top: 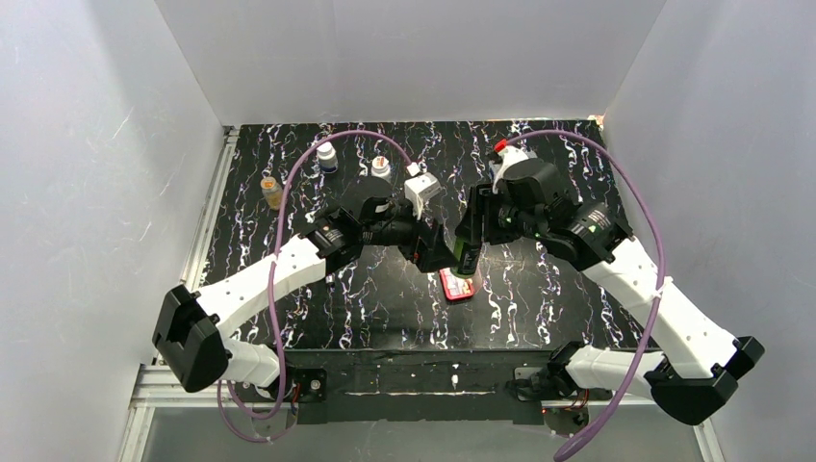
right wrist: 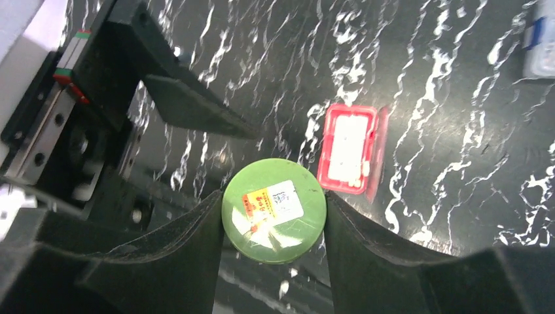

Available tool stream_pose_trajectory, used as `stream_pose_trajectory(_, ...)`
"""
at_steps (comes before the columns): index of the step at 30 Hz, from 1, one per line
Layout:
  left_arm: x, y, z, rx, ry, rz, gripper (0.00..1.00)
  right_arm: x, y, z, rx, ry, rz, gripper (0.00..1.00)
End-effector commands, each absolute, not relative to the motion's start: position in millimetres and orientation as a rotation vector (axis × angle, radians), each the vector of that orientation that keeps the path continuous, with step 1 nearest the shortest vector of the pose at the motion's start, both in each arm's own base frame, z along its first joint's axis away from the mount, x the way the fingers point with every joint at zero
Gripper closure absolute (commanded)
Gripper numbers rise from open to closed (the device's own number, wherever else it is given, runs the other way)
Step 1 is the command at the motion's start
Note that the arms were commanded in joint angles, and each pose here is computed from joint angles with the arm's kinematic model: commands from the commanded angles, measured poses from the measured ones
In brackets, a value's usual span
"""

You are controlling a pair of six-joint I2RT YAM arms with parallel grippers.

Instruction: Sort the pills into containers

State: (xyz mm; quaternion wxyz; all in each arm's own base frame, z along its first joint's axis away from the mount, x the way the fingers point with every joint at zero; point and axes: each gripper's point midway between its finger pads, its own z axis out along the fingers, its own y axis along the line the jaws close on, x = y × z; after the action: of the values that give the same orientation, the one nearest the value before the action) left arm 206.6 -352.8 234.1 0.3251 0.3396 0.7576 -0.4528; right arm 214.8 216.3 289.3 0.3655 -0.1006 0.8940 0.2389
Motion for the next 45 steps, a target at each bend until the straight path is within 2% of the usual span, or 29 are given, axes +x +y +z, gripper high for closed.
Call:
stream_pose_trajectory(1, 216, -340, 251, 0.827, 1.962, -1.098, 0.02, 243, 150, 276, 0.075, 2.206, 0.342, 0.90)
stream_pose_trajectory(11, 227, -322, 240, 0.725, 2.029, -0.984, 0.02, 259, 84, 228, 0.421, 2.095, 0.151, 0.90)
stream_pose_trajectory(18, 220, -322, 240, 0.709, 2.026, -1.037, 0.02, 285, 49, 186, 0.616, 1.983, 0.043, 0.89)
stream_pose_trajectory(27, 211, -317, 243, 0.728, 2.022, -1.059, 0.02, 317, 22, 158, 0.671, 1.935, -0.067, 0.88)
stream_pose_trajectory(39, 205, -315, 246, 0.751, 2.014, -1.076, 0.02, 327, 8, 127, 0.652, 1.966, -0.128, 0.81)
stream_pose_trajectory(42, 204, -315, 244, 0.757, 2.018, -1.078, 0.02, 324, 10, 125, 0.652, 1.980, -0.122, 0.76)
stream_pose_trajectory(45, 204, -316, 242, 0.758, 2.021, -1.085, 0.02, 321, 11, 122, 0.658, 1.990, -0.107, 0.64)
